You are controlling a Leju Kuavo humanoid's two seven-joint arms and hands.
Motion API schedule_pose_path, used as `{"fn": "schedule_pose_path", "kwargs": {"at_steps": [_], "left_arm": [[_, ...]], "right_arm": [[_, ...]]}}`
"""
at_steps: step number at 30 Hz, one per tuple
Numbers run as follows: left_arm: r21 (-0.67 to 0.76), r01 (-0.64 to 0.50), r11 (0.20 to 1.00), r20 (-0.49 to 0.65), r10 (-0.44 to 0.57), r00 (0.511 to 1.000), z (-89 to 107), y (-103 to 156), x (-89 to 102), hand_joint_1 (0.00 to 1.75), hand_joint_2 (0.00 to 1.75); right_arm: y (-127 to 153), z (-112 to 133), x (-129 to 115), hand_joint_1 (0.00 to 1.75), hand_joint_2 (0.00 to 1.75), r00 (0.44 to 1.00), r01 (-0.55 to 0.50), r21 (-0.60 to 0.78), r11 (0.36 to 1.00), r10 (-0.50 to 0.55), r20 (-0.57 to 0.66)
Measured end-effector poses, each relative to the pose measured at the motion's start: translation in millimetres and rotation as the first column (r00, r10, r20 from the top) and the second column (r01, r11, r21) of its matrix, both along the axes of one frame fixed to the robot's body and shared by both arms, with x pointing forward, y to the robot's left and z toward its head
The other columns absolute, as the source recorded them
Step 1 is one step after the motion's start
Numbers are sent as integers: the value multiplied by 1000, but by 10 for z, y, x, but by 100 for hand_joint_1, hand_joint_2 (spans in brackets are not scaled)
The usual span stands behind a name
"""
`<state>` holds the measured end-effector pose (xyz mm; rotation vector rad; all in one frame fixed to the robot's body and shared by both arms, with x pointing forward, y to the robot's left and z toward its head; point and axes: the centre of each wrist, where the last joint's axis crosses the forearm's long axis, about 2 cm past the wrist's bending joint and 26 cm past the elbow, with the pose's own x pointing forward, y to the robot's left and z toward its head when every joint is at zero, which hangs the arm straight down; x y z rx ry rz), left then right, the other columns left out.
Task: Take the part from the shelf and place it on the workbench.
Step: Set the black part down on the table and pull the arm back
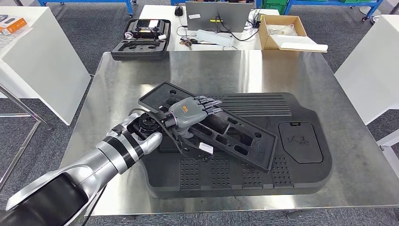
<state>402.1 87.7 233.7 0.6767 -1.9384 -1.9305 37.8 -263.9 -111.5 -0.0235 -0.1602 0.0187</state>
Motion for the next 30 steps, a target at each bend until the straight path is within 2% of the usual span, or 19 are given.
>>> {"fn": "schedule_pose_path", "kwargs": {"at_steps": [8, 12, 20, 30], "left_arm": [[0, 0, 1000, 0, 0, 1000, 0, 0, 0, 0, 175], [4, 2, 1000, -9, -2, 1000, -1, 1, 1, 0, 0], [9, 10, 1000, -80, -10, 997, -22, 70, 29, 0, 0], [-6, -16, 1000, -89, 15, 996, -16, 158, 56, 0, 0]], "right_arm": [[-2, 0, 0, 0, 0, 1000, 0, 0, 1000, 0, 0], [-2, 0, 0, 0, 0, 1000, 0, 0, 1000, 0, 0], [-8, -2, -20, 0, 0, 1000, 9, -5, 1000, -9, -5], [-18, -4, -33, 0, 0, 1000, 21, -7, 1000, -21, -11]]}}
